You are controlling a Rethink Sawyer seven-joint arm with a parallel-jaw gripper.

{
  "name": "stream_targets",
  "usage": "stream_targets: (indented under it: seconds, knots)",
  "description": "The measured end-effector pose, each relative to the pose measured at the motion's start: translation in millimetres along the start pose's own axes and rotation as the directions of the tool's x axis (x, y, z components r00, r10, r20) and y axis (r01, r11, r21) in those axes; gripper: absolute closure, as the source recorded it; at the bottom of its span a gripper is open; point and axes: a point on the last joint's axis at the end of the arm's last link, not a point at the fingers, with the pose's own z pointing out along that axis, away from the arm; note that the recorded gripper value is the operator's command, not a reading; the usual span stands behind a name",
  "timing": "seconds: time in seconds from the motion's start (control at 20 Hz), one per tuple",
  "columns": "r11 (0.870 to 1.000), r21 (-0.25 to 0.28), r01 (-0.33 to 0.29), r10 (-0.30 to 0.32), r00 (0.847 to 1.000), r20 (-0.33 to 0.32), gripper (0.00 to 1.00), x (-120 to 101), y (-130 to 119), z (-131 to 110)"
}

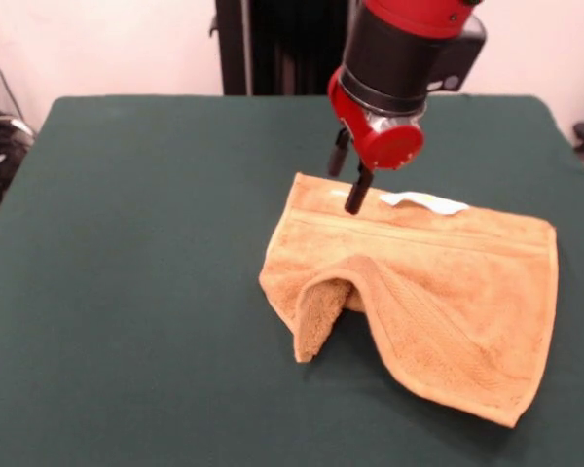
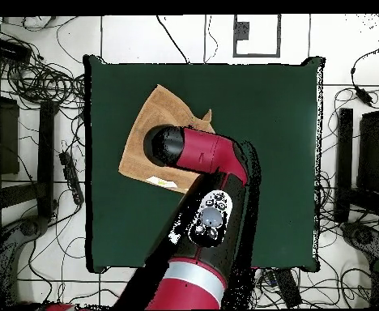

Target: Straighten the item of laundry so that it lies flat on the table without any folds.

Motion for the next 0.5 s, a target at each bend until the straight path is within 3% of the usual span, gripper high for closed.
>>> stream_targets:
  seconds: [0.5]
  knots:
    - [1.000, -0.006, 0.020, -0.020, 0.999, 0.024, 0.00, 13, -6, 27]
